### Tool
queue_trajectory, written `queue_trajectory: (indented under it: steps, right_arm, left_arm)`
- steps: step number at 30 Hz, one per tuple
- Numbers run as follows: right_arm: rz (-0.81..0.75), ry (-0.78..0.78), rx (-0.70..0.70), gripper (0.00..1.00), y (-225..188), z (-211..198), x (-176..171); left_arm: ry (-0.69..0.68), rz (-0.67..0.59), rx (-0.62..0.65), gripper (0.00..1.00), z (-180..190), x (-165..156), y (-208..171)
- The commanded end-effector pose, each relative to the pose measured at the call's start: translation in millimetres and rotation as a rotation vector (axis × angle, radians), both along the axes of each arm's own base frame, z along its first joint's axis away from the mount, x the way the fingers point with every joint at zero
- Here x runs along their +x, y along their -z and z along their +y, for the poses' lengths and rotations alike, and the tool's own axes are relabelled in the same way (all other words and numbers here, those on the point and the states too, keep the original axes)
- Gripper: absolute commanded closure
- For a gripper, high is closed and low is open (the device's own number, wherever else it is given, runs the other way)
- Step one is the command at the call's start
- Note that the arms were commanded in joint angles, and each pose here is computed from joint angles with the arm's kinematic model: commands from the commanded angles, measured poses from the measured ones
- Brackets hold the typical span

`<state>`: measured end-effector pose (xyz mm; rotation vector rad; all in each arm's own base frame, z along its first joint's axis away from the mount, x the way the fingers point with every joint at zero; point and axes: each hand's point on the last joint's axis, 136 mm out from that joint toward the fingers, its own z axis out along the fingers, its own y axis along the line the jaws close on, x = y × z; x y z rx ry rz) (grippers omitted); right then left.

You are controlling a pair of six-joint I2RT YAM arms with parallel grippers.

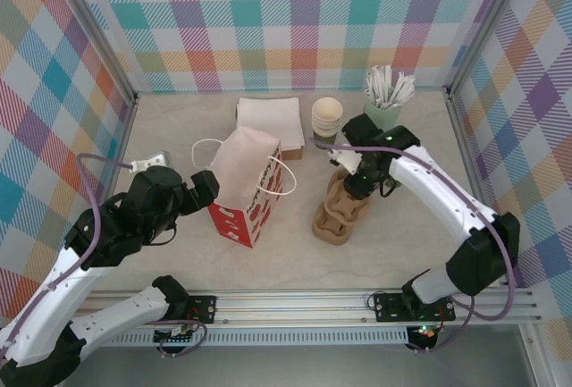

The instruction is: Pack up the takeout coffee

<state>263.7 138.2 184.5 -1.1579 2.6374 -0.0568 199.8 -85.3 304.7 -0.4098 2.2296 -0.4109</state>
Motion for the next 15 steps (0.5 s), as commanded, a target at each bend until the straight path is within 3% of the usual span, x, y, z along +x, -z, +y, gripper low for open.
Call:
queue_trajectory:
  steps: [1,7,15]
  right_arm:
    - [-0.068,0.062,0.100,0.67,-34,-4,2]
    - [-0.115,0.055,0.275,0.68,-86,16,0]
    - [-0.106,-0.045,0.597,0.69,-163,79,-8]
  left_arm:
    - [-0.012,-0.009,-0.060,0.00,-5,3,-2]
    - [0.006,0.028,-0.066,0.00,-15,6,11]
    - [-0.011,0.057,-0.028,0.04,-17,14,26]
